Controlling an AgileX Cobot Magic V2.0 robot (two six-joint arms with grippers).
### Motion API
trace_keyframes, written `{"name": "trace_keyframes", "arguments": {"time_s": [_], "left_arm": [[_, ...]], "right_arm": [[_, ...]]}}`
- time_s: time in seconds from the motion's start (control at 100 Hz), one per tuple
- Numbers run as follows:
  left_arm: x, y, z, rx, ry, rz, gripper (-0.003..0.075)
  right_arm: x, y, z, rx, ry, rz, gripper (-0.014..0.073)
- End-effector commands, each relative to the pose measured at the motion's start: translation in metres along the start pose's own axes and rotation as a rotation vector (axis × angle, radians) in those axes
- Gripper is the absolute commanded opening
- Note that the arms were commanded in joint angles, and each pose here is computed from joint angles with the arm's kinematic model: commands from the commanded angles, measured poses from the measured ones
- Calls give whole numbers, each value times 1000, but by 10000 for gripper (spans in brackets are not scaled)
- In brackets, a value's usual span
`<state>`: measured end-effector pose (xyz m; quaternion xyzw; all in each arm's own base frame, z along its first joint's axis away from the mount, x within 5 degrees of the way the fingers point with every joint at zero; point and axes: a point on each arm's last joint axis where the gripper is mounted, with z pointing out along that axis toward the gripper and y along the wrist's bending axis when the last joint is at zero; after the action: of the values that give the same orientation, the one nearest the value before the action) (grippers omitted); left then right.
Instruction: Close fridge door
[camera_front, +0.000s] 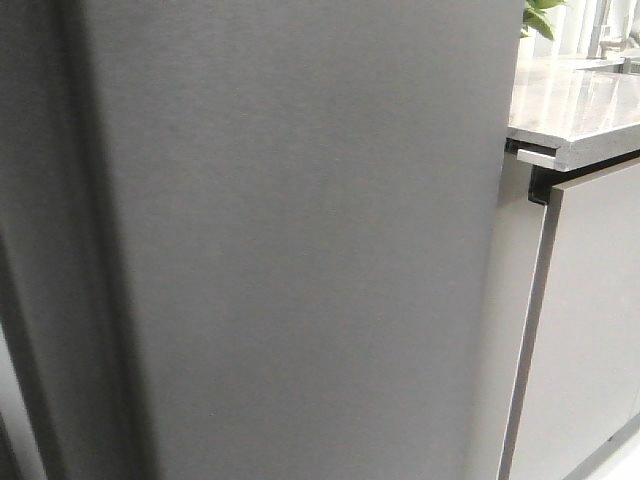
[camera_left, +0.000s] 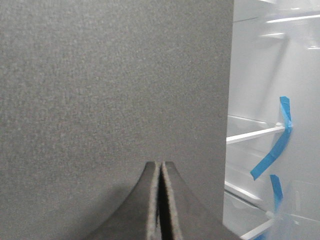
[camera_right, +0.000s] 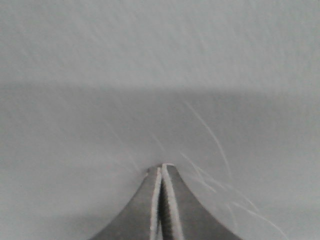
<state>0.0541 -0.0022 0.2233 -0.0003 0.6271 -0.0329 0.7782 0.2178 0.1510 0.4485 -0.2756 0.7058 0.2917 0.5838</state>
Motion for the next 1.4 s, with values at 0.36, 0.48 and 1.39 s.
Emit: {"name": "trace_keyframes", "arguments": {"time_s": [0.36, 0.48, 1.39], "left_arm": [[4, 0, -2, 3, -58, -12, -20], [4, 0, -2, 3, -58, -12, -20], [4, 0, -2, 3, -58, -12, -20]], "right_arm": [[-15, -11, 74, 26, -63, -12, -44], [-14, -17, 97, 26, -50, -20, -44], [-19, -74, -1, 299, -68, -27, -43]]}}
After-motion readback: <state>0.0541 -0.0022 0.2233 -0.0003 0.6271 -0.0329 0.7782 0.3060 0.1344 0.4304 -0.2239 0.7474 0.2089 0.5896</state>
